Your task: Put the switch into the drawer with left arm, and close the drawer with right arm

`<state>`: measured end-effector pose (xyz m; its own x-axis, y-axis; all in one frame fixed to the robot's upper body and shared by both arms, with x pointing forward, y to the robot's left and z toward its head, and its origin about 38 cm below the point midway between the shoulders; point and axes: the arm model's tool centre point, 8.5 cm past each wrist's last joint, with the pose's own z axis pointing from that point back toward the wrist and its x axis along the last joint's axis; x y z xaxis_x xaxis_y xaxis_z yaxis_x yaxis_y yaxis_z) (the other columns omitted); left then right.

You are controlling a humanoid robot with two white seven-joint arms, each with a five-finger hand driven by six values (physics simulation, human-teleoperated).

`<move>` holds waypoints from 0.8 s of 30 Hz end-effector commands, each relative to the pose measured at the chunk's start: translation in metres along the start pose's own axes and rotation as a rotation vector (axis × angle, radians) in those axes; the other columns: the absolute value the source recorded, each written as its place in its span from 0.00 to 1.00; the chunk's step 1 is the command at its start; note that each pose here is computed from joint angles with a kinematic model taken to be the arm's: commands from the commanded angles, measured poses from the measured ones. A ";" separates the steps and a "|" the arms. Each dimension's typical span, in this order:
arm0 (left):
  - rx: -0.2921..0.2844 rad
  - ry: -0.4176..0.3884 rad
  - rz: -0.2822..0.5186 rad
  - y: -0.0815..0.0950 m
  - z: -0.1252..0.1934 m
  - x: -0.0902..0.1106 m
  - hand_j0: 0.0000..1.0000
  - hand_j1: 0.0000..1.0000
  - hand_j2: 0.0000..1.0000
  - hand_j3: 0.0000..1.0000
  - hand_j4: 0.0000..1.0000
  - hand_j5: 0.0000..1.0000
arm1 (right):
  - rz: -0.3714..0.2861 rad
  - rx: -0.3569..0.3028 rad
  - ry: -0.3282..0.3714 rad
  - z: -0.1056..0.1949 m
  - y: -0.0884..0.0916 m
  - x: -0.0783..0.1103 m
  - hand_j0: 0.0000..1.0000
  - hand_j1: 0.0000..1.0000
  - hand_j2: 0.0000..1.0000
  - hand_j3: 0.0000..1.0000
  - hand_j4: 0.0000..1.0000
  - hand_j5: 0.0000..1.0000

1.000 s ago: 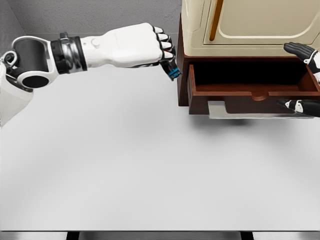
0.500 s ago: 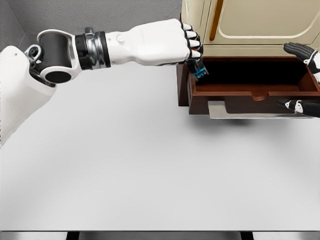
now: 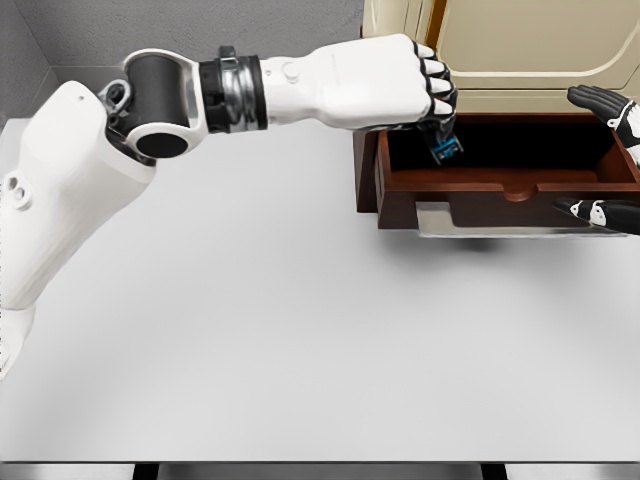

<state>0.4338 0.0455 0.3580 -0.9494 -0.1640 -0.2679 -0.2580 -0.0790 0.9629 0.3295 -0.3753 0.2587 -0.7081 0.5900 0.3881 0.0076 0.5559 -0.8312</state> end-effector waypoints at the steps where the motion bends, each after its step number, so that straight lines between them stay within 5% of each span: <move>1: 0.010 -0.007 0.008 0.002 -0.006 0.002 0.51 0.51 0.51 0.51 0.51 0.51 | -0.003 -0.003 0.000 0.000 -0.001 0.000 1.00 1.00 1.00 1.00 1.00 1.00; 8: 0.010 -0.007 0.021 0.000 -0.018 -0.001 0.54 0.54 0.54 0.54 0.54 0.54 | -0.003 -0.003 0.000 0.000 -0.001 0.000 1.00 1.00 1.00 1.00 1.00 1.00; 11: 0.012 -0.005 0.023 0.001 -0.019 -0.002 1.00 1.00 1.00 1.00 1.00 1.00 | -0.003 -0.003 0.000 0.000 -0.001 0.000 1.00 1.00 1.00 1.00 1.00 1.00; 19: 0.021 -0.001 0.015 0.007 -0.018 -0.005 1.00 1.00 1.00 1.00 1.00 1.00 | -0.005 -0.002 -0.002 0.000 0.000 0.001 1.00 1.00 1.00 1.00 1.00 1.00; 24: 0.075 -0.066 -0.006 0.028 -0.046 0.013 1.00 1.00 1.00 1.00 1.00 1.00 | -0.005 -0.001 0.001 0.000 0.000 0.000 1.00 1.00 1.00 1.00 1.00 1.00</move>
<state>0.4271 0.0037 0.3784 -0.9540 -0.1139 -0.2773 -0.2767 -0.0218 0.9607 0.3295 -0.3751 0.2585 -0.7081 0.5896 0.3885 0.0069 0.5560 -0.8312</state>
